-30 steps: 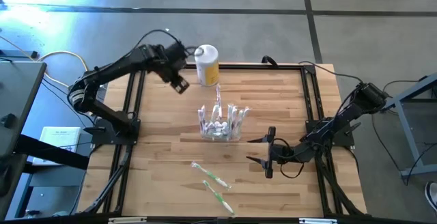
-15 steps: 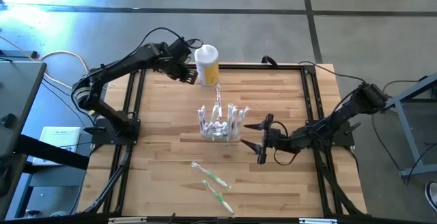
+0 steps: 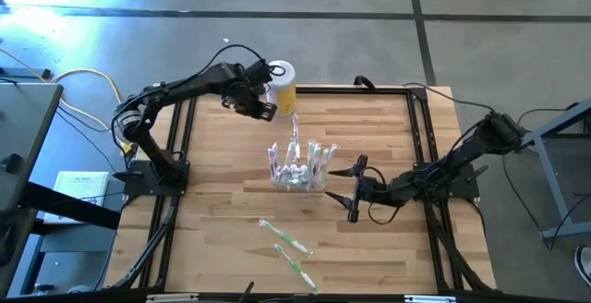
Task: Pick & Place toothbrushing station
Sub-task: Put the purple toothbrush into the transparent organizer
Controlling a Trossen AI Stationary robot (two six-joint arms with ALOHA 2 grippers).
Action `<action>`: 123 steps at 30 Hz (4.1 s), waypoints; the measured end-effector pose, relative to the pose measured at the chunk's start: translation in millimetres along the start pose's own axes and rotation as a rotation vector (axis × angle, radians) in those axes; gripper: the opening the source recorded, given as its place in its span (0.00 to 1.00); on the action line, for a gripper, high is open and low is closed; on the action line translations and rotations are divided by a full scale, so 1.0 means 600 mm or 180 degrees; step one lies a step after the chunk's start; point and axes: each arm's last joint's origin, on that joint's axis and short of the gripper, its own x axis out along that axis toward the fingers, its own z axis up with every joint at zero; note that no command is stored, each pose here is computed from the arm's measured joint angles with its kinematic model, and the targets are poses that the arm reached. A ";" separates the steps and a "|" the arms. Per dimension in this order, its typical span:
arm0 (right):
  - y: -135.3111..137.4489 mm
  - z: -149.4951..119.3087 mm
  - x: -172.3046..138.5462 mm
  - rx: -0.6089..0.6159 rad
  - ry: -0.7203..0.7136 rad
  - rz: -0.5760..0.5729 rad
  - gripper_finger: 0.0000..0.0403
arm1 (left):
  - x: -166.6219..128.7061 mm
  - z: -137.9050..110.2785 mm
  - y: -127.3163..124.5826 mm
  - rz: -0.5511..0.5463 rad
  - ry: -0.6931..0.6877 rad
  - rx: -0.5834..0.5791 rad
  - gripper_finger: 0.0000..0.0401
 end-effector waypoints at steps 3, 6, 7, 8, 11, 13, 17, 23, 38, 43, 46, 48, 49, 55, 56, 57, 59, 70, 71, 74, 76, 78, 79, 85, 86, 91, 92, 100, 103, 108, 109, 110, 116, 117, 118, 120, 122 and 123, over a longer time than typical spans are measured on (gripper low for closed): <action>0.009 -0.002 -0.006 -0.0029 0.0045 0.0081 0.63 | 0.006 0.006 -0.003 -0.0084 -0.0017 -0.0210 0.27; 0.018 -0.004 -0.012 -0.0151 0.0078 0.0169 0.63 | 0.016 0.007 -0.009 -0.0094 -0.0009 -0.0346 0.27; 0.021 -0.004 -0.015 -0.0199 0.0076 0.0199 0.63 | 0.020 0.006 -0.012 -0.0087 0.0010 -0.0376 0.27; 0.023 -0.003 -0.017 -0.0235 0.0073 0.0219 0.63 | 0.024 0.006 -0.016 -0.0111 0.0019 -0.0401 0.27; 0.030 -0.003 -0.022 -0.0317 0.0066 0.0281 0.63 | 0.027 0.006 -0.027 -0.0207 -0.0023 -0.0456 0.27; 0.034 -0.002 -0.025 -0.0325 0.0064 0.0317 0.63 | 0.031 0.007 -0.042 -0.0305 -0.0138 -0.0438 0.27; 0.043 -0.006 -0.034 -0.0437 0.0122 0.0415 0.63 | 0.038 0.000 -0.065 -0.0321 -0.0323 -0.0320 0.27; 0.059 -0.010 -0.048 -0.0544 0.0189 0.0582 0.63 | 0.068 0.015 -0.092 -0.0552 -0.0520 -0.0279 0.27; 0.074 -0.011 -0.065 -0.0583 0.0196 0.0729 0.63 | 0.145 0.024 -0.100 -0.0409 -0.0382 -0.0236 0.27; 0.074 -0.011 -0.065 -0.0583 0.0196 0.0730 0.63 | 0.145 0.020 -0.104 -0.0275 -0.0500 -0.0270 0.27; 0.074 -0.011 -0.065 -0.0584 0.0197 0.0729 0.63 | 0.146 0.013 -0.112 -0.0260 -0.0514 -0.0224 0.27; 0.074 -0.011 -0.065 -0.0583 0.0196 0.0729 0.63 | 0.145 0.006 -0.119 -0.0211 -0.0569 -0.0178 0.27; 0.074 -0.011 -0.065 -0.0584 0.0197 0.0729 0.63 | 0.145 0.003 -0.122 -0.0183 -0.0600 -0.0157 0.27; 0.074 -0.011 -0.065 -0.0584 0.0197 0.0730 0.63 | 0.145 -0.013 -0.137 -0.0170 -0.0618 -0.0033 0.27; 0.074 -0.011 -0.065 -0.0584 0.0197 0.0729 0.63 | 0.145 -0.015 -0.139 -0.0151 -0.0638 -0.0020 0.27; 0.074 -0.011 -0.065 -0.0584 0.0197 0.0729 0.63 | 0.145 -0.017 -0.141 -0.0118 -0.0674 -0.0010 0.27; 0.074 -0.011 -0.065 -0.0584 0.0197 0.0730 0.63 | 0.145 -0.020 -0.144 -0.0069 -0.0729 0.0023 0.27; 0.074 -0.012 -0.065 -0.0582 0.0213 0.0731 0.63 | 0.198 -0.026 -0.143 0.0193 -0.0573 0.0218 0.27; 0.074 -0.012 -0.065 -0.0583 0.0215 0.0731 0.63 | 0.204 -0.027 -0.141 0.0240 -0.0532 0.0224 0.27; 0.074 -0.012 -0.065 -0.0585 0.0220 0.0733 0.63 | 0.219 -0.027 -0.142 0.0265 -0.0516 0.0239 0.27; 0.074 -0.013 -0.065 -0.0584 0.0228 0.0732 0.63 | 0.228 -0.028 -0.141 0.0288 -0.0498 0.0257 0.27; 0.074 -0.013 -0.065 -0.0590 0.0232 0.0733 0.63 | 0.237 -0.029 -0.140 0.0323 -0.0465 0.0308 0.27; 0.074 -0.013 -0.065 -0.0590 0.0232 0.0733 0.63 | 0.242 -0.029 -0.140 0.0337 -0.0454 0.0337 0.27; 0.074 -0.013 -0.065 -0.0587 0.0234 0.0733 0.63 | 0.264 -0.032 -0.139 0.0407 -0.0382 0.0356 0.27; 0.074 -0.013 -0.065 -0.0587 0.0234 0.0733 0.63 | 0.267 -0.032 -0.138 0.0417 -0.0372 0.0357 0.27; 0.074 -0.013 -0.065 -0.0586 0.0235 0.0733 0.63 | 0.272 -0.035 -0.137 0.0449 -0.0306 0.0352 0.27; 0.074 -0.013 -0.065 -0.0586 0.0235 0.0733 0.63 | 0.272 -0.035 -0.136 0.0456 -0.0292 0.0344 0.27; 0.074 -0.013 -0.065 -0.0585 0.0237 0.0733 0.63 | 0.274 -0.045 -0.139 0.0459 -0.0180 0.0382 0.12; 0.074 -0.013 -0.065 -0.0585 0.0237 0.0733 0.63 | 0.274 -0.046 -0.139 0.0446 -0.0157 0.0397 0.02; 0.074 -0.013 -0.065 -0.0585 0.0237 0.0733 0.63 | 0.275 -0.050 -0.135 0.0496 -0.0058 0.0405 0.00; 0.074 -0.013 -0.065 -0.0585 0.0237 0.0733 0.63 | 0.275 -0.050 -0.135 0.0498 -0.0053 0.0408 0.00; 0.074 -0.013 -0.065 -0.0586 0.0237 0.0733 0.63 | 0.275 -0.050 -0.135 0.0497 -0.0049 0.0419 0.00; 0.074 -0.014 -0.065 -0.0592 0.0244 0.0734 0.63 | 0.276 -0.056 -0.141 0.0488 -0.0047 0.0527 0.00; 0.074 -0.014 -0.065 -0.0593 0.0245 0.0735 0.63 | 0.276 -0.056 -0.141 0.0488 -0.0046 0.0528 0.00; 0.074 -0.014 -0.065 -0.0593 0.0245 0.0735 0.63 | 0.276 -0.056 -0.141 0.0487 -0.0046 0.0531 0.00; 0.075 -0.014 -0.066 -0.0593 0.0246 0.0740 0.63 | 0.276 -0.056 -0.141 0.0487 -0.0044 0.0540 0.00; 0.079 -0.014 -0.072 -0.0613 0.0252 0.0706 0.63 | 0.276 -0.056 -0.140 0.0482 -0.0038 0.0537 0.00; 0.083 -0.013 -0.079 -0.0655 0.0250 0.0645 0.63 | 0.276 -0.056 -0.140 0.0480 -0.0037 0.0541 0.00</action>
